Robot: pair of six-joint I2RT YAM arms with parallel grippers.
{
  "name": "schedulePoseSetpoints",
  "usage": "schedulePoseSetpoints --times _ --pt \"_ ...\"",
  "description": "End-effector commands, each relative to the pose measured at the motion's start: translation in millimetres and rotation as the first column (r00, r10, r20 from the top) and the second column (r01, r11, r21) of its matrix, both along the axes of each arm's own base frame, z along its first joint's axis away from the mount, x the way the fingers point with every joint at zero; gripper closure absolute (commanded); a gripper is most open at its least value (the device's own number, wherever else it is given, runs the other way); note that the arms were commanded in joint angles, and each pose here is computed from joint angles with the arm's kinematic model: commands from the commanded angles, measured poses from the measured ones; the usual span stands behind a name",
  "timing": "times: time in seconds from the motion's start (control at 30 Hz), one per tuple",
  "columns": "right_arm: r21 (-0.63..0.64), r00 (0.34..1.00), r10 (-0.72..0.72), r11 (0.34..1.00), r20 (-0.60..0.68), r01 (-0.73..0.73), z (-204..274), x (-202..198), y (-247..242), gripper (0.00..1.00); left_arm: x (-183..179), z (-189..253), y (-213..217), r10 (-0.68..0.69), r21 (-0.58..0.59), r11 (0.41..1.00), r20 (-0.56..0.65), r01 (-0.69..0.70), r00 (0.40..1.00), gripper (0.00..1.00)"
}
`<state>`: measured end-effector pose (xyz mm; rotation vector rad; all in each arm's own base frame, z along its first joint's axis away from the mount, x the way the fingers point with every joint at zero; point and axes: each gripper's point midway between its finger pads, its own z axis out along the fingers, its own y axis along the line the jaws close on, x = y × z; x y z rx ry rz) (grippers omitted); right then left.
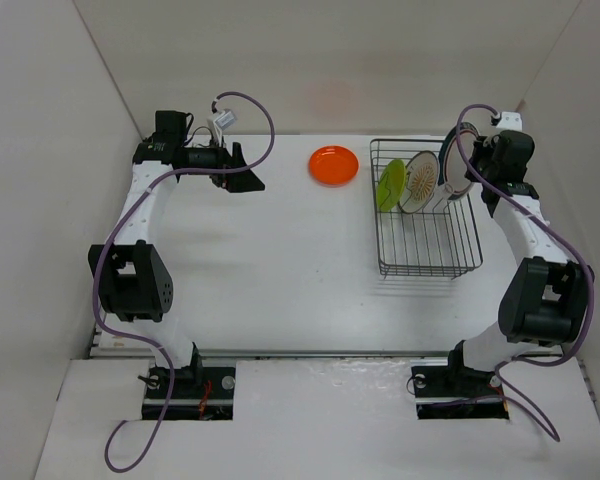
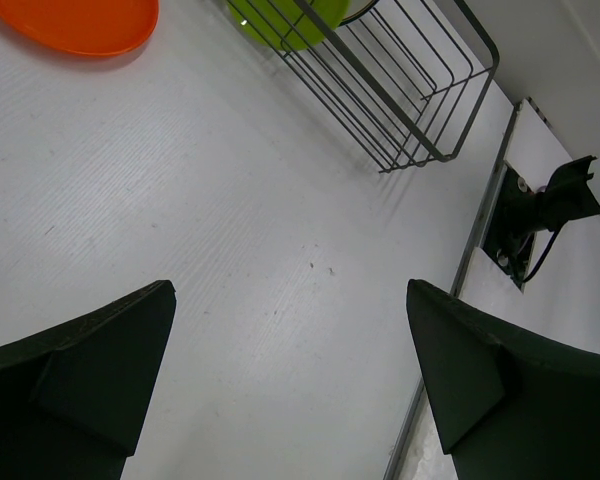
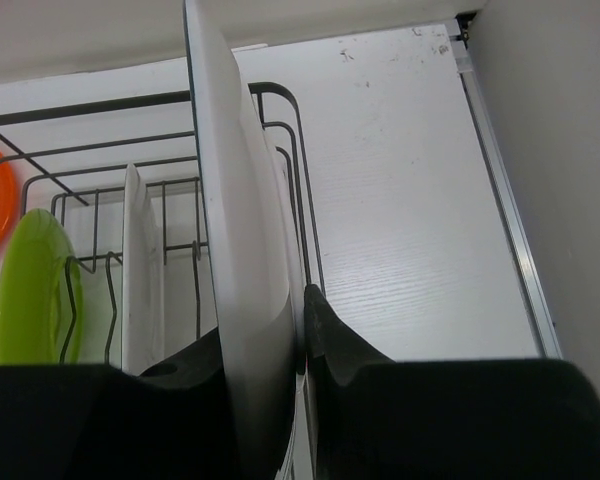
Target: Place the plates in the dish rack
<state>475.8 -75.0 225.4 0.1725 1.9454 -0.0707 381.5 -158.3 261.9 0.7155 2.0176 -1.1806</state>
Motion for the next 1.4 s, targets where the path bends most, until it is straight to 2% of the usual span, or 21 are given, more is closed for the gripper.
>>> schedulePoseSetpoints --times 0.0,0.37,0.43,0.67,0.73,0.97,1.27,1.37 --pt "-0.007 0.997 0.019 1.000 0.078 -0.018 21 10 1 0.75 -11 19 -4 -0.035 -0.025 0.999 0.063 0.037 0.997 0.00" --pt "0.014 0.998 0.031 0.999 0.052 -0.032 7 11 5 0.72 -10 16 -4 -0.032 -0.028 0.999 0.046 0.033 0.998 0.00" --pt "0.021 0.998 0.028 0.999 0.062 -0.029 11 13 5 0.68 -6 13 -3 -0.025 -0.020 0.999 0.047 0.026 0.999 0.00" --pt "0.010 0.994 0.020 1.000 0.105 -0.021 35 6 4 0.68 -1 1 -3 -0.022 -0.024 0.999 0.005 0.022 1.000 0.00" --pt "0.008 0.993 0.020 1.000 0.114 -0.021 39 5 5 0.59 -1 1 -3 -0.022 -0.024 0.999 0.005 0.022 1.000 0.00" --pt "-0.002 0.989 0.011 1.000 0.151 -0.011 57 -1 4 0.59 1 -2 -3 -0.022 -0.024 0.999 -0.004 0.022 1.000 0.00" --pt "0.011 0.999 -0.009 1.000 0.048 0.008 8 8 -2 0.59 1 -2 -3 -0.022 -0.024 0.999 -0.004 0.022 1.000 0.00" --pt "0.026 0.999 0.023 0.999 0.029 -0.024 -2 12 4 0.59 1 -2 -3 -0.022 -0.024 0.999 -0.004 0.022 1.000 0.00"
